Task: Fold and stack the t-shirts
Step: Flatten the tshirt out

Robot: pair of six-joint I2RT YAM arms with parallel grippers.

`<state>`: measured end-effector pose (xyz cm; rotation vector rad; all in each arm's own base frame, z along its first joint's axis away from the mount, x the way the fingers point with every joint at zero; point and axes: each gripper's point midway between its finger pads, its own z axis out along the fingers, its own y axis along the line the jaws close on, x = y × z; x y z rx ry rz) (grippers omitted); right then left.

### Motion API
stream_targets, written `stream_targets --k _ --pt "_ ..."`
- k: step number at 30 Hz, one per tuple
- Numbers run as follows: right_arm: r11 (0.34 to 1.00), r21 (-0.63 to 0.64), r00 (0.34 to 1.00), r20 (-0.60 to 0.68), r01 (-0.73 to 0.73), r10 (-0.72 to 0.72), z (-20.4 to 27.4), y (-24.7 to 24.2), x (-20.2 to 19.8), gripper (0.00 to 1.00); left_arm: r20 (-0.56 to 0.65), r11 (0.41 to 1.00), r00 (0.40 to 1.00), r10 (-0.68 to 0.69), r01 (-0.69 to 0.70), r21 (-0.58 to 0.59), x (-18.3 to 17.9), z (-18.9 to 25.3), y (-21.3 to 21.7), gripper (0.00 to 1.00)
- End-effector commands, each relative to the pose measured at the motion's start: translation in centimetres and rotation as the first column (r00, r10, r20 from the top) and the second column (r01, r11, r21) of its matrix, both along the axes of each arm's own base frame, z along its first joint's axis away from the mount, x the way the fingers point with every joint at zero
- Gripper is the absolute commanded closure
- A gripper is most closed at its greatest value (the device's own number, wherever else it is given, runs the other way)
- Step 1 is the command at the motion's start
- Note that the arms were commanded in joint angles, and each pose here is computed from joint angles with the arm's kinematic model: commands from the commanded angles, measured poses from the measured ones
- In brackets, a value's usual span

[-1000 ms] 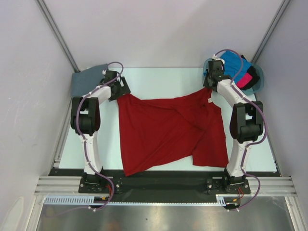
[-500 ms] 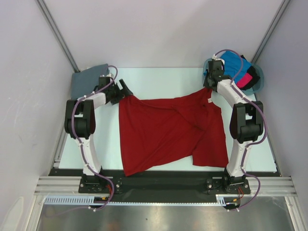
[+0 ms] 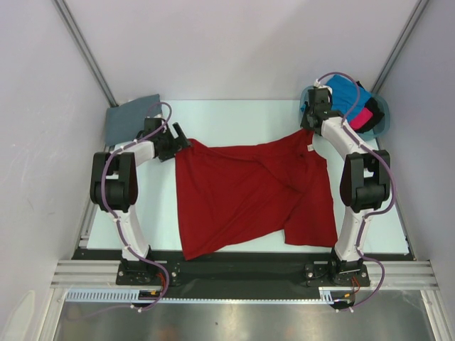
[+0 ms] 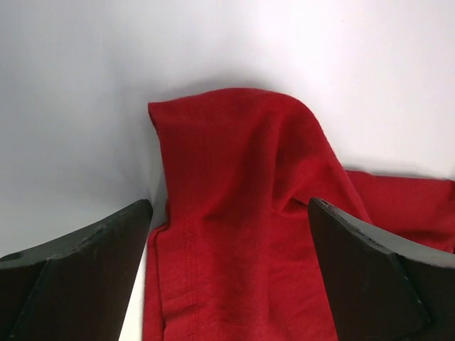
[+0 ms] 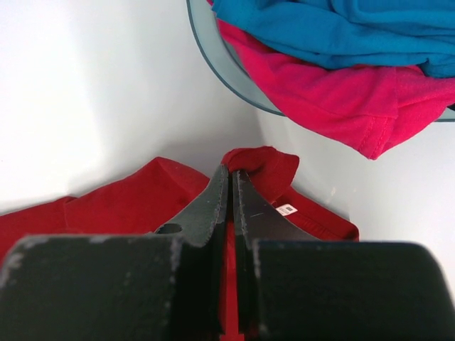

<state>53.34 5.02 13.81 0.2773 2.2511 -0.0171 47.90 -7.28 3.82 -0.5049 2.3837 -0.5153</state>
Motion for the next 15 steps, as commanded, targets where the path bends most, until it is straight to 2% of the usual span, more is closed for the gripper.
stream_targets --k 1,2,5,6,11,12,14,15 --pt "1.0 0.005 0.997 0.075 -0.007 0.006 3.6 -0.3 0.0 1.0 -0.11 0.998 0.993 0.049 -0.043 0.053 -2.7 -2.3 1.9 0.0" --pt "1.0 0.004 0.997 0.076 -0.007 0.007 3.7 -0.3 0.0 1.0 -0.107 0.999 0.993 0.04 -0.036 0.039 -2.5 -2.3 1.8 0.0" --pt "1.0 0.005 0.997 0.073 -0.01 0.009 3.7 -0.3 -0.1 1.0 -0.113 0.999 0.993 0.027 -0.025 0.021 -2.1 -2.6 1.5 0.11" --pt "1.0 0.004 0.997 0.073 -0.006 0.005 3.7 -0.5 -0.1 1.0 -0.116 1.0 0.993 0.021 -0.02 0.017 -2.0 -2.8 1.3 0.21" --pt "1.0 0.004 0.997 0.081 -0.003 0.002 4.2 -0.6 -0.3 1.0 -0.117 1.0 0.993 0.015 -0.015 -0.001 -1.5 -3.1 1.2 0.39" --pt "1.0 0.004 0.996 0.084 -0.002 0.001 4.3 -0.6 -0.3 1.0 -0.114 1.0 0.993 0.011 -0.012 -0.003 -1.4 -3.0 1.1 0.5" --pt "1.0 0.005 0.997 0.083 -0.003 0.002 4.3 -0.6 -0.3 1.0 -0.114 1.0 0.993 0.007 -0.009 -0.012 -1.3 -3.0 1.0 0.54" --pt "1.0 0.007 0.996 0.084 -0.002 0.001 4.3 -0.6 -0.3 1.0 -0.108 1.0 0.994 0.002 -0.004 -0.016 -1.1 -2.8 0.9 0.66"
